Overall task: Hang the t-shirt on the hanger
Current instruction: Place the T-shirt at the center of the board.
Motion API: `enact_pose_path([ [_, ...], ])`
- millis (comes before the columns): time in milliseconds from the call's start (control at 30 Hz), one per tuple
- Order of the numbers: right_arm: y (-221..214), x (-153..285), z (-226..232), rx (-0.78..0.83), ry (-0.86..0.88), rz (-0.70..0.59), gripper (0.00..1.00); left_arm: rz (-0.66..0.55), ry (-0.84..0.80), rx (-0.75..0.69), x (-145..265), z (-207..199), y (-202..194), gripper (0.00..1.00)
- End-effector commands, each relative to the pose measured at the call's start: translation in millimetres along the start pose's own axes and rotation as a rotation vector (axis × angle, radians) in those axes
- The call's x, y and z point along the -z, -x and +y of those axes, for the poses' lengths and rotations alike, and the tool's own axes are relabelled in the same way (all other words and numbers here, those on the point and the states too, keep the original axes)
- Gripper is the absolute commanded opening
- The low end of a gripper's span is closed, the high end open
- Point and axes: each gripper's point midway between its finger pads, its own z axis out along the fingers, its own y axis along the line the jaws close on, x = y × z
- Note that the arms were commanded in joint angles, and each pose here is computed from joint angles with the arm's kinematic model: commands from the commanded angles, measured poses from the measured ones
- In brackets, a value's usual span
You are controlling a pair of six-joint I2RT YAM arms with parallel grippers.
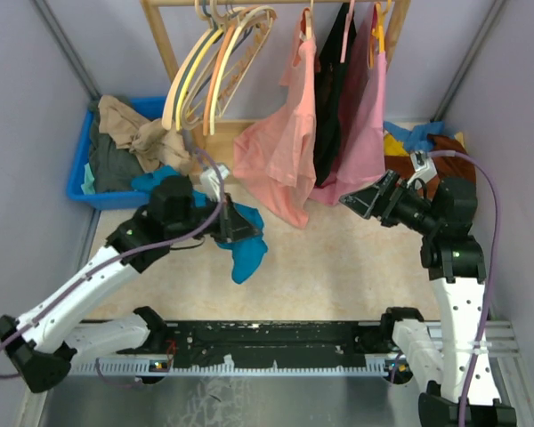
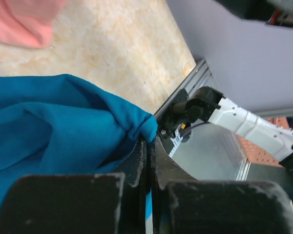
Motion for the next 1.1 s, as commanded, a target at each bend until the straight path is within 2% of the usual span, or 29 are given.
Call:
enact_pose_path([
  [0,7,3,3,0.072,-0.007,-0.029,0.90,-0.041,-0.006,-0.025,-33,-17,-10,0.00],
  [167,15,7,1,0.111,-0.060,-0.046,0.90,0.033,-0.009,-0.039,-63,-37,-58,0.00],
  [433,11,4,-15,0.110,-0.107,-0.032,0.90,0.238,-0.018,-0.046,-91,-51,-160,0.01],
  [500,6,0,-22,0.100,-0.110,-0.019,0.90,0.265,-0.049,-0.033,-93,-55,-177,0.08],
  [533,3,-2,-25,0.093,-0.108,-0.008,0.90,0.274,-0.069,-0.030,-94,-58,-183,0.15],
  [600,-3,-7,-30,0.078,-0.098,0.012,0.90,0.287,-0.087,-0.041,-94,-63,-192,0.36],
  [700,-12,-14,-39,0.065,-0.087,0.051,0.90,0.280,-0.040,-0.088,-91,-56,-190,0.52],
  [833,-25,-26,-47,0.052,-0.076,0.099,0.89,0.164,0.056,-0.162,-76,-46,-156,0.67],
  [933,-37,-36,-50,0.048,-0.072,0.132,0.89,0.058,0.178,-0.211,-56,-27,-123,0.71],
  [1067,-60,-53,-46,0.070,-0.067,0.189,0.86,-0.046,0.370,-0.209,-26,17,-84,0.70],
])
